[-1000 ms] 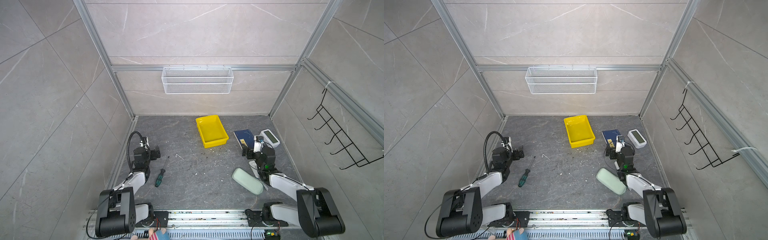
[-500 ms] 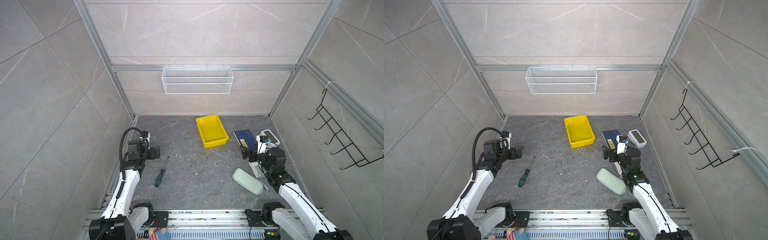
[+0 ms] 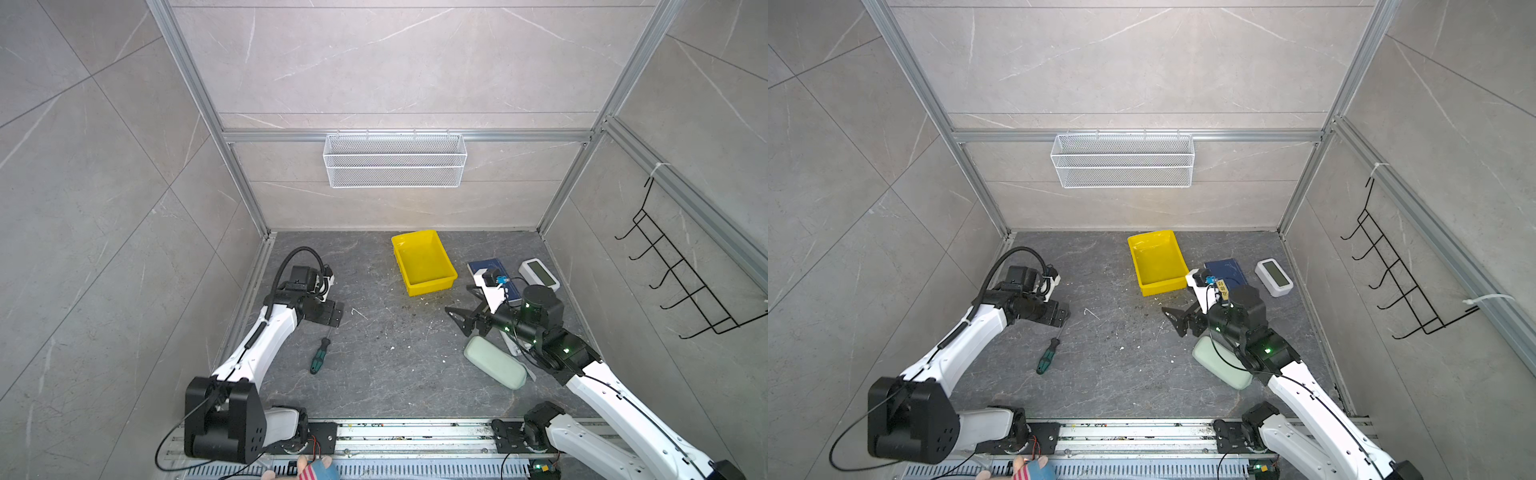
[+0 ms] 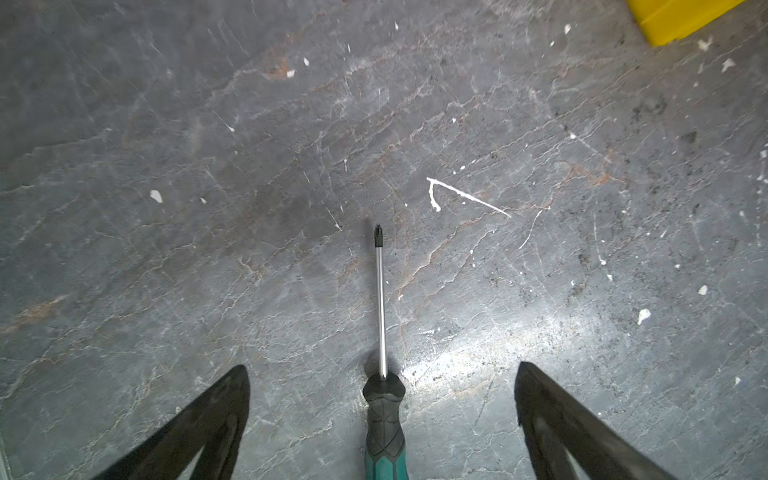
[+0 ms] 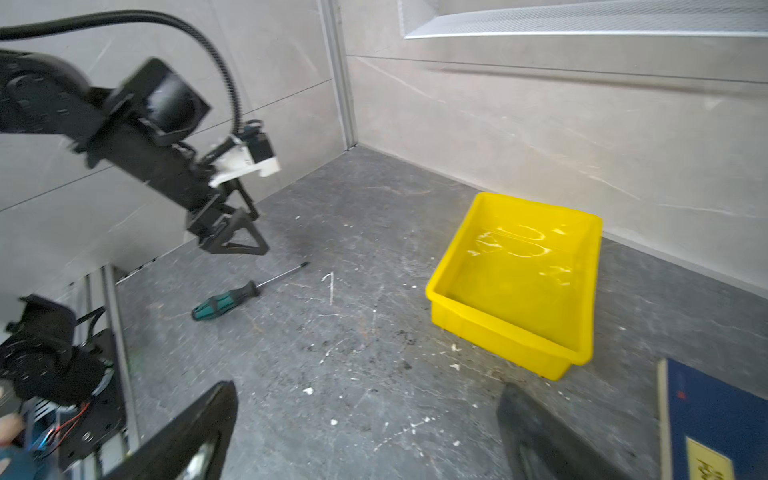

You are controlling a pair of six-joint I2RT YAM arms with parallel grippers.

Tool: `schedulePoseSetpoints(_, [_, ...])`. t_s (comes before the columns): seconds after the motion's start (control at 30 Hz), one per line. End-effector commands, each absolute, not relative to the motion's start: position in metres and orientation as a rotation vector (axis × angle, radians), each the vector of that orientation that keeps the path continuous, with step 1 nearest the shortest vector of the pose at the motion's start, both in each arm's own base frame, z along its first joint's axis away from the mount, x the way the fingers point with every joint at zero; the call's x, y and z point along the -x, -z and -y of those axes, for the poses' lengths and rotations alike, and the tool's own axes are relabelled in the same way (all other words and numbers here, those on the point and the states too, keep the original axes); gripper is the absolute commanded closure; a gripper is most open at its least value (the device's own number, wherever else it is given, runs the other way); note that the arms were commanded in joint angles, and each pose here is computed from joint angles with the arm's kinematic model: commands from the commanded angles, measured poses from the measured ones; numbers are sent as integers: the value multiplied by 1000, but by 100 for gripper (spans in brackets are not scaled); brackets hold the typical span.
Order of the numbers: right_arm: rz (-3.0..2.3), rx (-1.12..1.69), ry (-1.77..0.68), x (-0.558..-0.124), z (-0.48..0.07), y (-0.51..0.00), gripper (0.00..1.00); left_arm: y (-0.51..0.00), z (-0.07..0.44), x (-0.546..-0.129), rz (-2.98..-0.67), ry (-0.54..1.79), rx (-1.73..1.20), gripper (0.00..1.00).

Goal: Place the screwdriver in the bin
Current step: 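Close the left gripper on the green-handled screwdriver while the right arm reaches over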

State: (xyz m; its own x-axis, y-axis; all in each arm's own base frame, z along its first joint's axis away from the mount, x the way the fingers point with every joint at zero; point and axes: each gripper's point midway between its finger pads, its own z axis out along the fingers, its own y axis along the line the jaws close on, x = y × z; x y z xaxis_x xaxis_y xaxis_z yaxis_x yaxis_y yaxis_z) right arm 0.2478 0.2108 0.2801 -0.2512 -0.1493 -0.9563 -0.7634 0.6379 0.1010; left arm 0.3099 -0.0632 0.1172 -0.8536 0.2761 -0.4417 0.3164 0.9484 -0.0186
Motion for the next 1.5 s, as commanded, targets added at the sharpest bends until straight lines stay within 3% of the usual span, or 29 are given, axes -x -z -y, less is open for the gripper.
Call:
schedulePoseSetpoints(0.0, [-1761,855,-677,-236,-231,-277,1,-104,58,-307,-2774,77,-396,0])
schedulePoseSetpoints(0.13, [-1738,1007,-652,-219,-264,-270,1,-84,55,-312,-2860,39,-360,2])
schedulePoseSetpoints(0.47, [-1713,1275,-630,-179,-346,-237,1,-52,61,-314,-2969,32,-356,28])
schedulePoseSetpoints(0.6, [-1699,1301,-652,-170,-361,-233,1,-41,63,-310,-3006,27,-363,33])
schedulePoseSetpoints(0.73, [-1691,1318,-637,-168,-367,-231,1,-31,62,-307,-3033,5,-367,38])
schedulePoseSetpoints(1.17, [-1661,1199,-562,-184,-359,-246,1,-9,61,-302,-3093,-22,-365,78])
schedulePoseSetpoints(1.47, [-1681,1160,-548,-188,-356,-245,1,-5,58,-299,-3119,-52,-362,100])
